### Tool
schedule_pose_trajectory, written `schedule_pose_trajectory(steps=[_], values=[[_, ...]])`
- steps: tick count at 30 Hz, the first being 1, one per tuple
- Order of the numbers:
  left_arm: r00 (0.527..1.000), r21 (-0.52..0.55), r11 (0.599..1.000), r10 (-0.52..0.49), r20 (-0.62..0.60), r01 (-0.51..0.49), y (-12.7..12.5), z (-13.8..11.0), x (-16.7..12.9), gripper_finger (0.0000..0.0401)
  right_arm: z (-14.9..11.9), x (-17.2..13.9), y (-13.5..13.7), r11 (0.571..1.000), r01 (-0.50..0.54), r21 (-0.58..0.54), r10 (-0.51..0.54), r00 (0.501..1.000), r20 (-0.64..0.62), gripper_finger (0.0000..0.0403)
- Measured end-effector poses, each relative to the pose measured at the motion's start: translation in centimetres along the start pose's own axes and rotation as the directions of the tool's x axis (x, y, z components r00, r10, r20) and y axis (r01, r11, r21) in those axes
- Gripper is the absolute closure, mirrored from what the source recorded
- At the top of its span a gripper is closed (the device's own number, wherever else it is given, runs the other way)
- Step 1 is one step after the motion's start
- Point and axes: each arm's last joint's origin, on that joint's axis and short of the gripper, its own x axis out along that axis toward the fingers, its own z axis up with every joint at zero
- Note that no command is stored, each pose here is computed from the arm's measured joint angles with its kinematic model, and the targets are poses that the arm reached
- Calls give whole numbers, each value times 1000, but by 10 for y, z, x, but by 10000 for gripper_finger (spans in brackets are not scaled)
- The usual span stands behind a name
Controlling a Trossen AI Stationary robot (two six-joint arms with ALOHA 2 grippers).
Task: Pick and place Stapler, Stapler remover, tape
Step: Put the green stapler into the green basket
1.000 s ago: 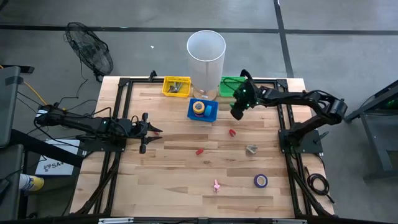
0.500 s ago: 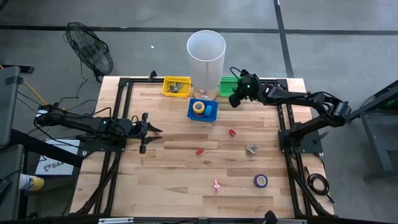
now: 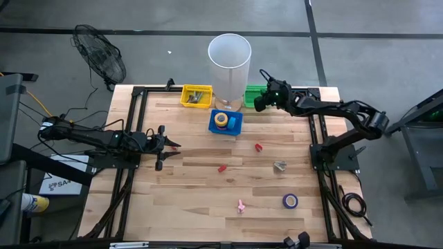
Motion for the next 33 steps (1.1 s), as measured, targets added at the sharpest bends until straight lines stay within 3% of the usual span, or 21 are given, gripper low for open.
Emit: schedule_pose_trajectory(steps=[11,21,33], values=[[1000,-5,1000,-2,0,2,0,0,0,270,-12,26,-8,997,62,42,-61,998,-34,345],[1000,-5,1000,-3,-1,3,0,0,0,270,-23,41,-16,997,60,43,-55,993,-105,344],[1000,-4,1000,-3,-1,3,0,0,0,270,-24,42,-17,998,41,44,-35,992,-119,291]])
